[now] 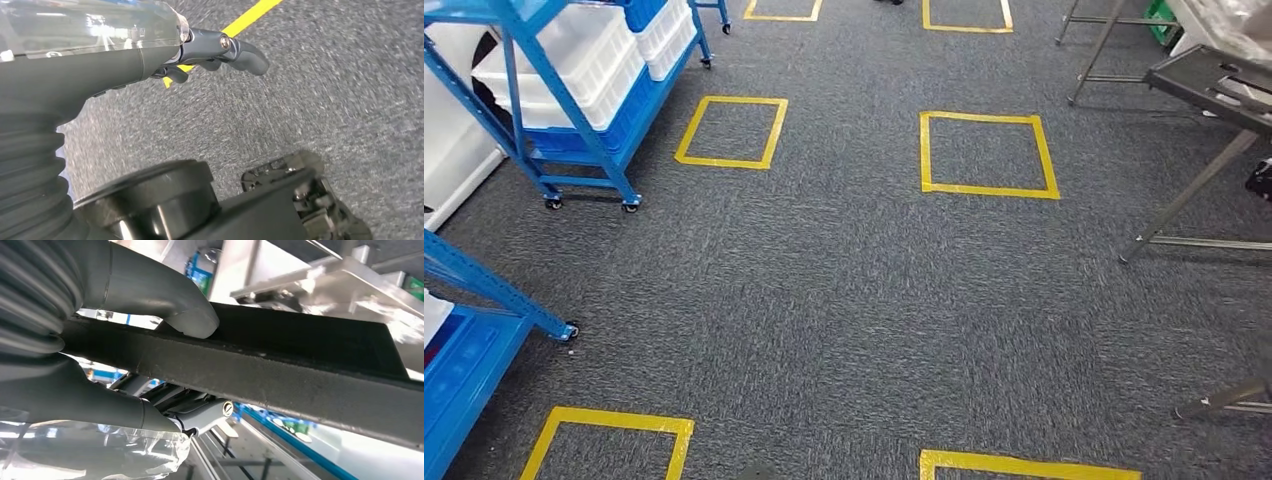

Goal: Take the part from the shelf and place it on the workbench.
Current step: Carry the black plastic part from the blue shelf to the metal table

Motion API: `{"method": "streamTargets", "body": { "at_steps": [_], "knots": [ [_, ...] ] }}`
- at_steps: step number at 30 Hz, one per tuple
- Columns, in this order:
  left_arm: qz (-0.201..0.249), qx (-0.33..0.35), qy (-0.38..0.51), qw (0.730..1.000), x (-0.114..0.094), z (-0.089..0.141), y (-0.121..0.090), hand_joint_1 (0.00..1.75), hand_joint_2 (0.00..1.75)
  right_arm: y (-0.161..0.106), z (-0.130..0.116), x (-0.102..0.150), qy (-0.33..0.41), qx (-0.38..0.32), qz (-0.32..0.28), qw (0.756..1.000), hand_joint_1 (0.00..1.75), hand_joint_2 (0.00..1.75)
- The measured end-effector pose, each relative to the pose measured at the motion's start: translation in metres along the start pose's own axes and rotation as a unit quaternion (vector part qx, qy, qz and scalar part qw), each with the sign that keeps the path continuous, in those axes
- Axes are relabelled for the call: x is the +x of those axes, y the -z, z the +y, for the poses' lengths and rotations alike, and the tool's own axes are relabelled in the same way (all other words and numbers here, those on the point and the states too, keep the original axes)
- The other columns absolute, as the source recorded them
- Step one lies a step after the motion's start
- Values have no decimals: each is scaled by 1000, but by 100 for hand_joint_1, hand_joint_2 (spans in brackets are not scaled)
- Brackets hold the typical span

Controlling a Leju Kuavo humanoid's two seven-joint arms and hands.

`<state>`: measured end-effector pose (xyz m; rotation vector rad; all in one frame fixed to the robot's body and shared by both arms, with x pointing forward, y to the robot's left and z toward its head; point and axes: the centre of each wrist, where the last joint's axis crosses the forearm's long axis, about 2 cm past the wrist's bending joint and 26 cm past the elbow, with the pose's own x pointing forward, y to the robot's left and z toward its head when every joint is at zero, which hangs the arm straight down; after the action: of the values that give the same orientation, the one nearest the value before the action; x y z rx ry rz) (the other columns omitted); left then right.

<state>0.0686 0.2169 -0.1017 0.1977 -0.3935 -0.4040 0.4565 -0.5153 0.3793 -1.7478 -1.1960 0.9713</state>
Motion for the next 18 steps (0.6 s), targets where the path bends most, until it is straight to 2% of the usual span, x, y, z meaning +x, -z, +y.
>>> {"method": "streamTargets", "body": {
  "at_steps": [10,18],
  "knots": [
    [-3,-21,14,1000,10,3,3,0,175,-6,9,-5,2,7,1,1000,175,175],
    [-5,-23,16,1000,7,4,3,0,175,-12,18,-6,-4,18,5,1000,175,175]
  ]
}}
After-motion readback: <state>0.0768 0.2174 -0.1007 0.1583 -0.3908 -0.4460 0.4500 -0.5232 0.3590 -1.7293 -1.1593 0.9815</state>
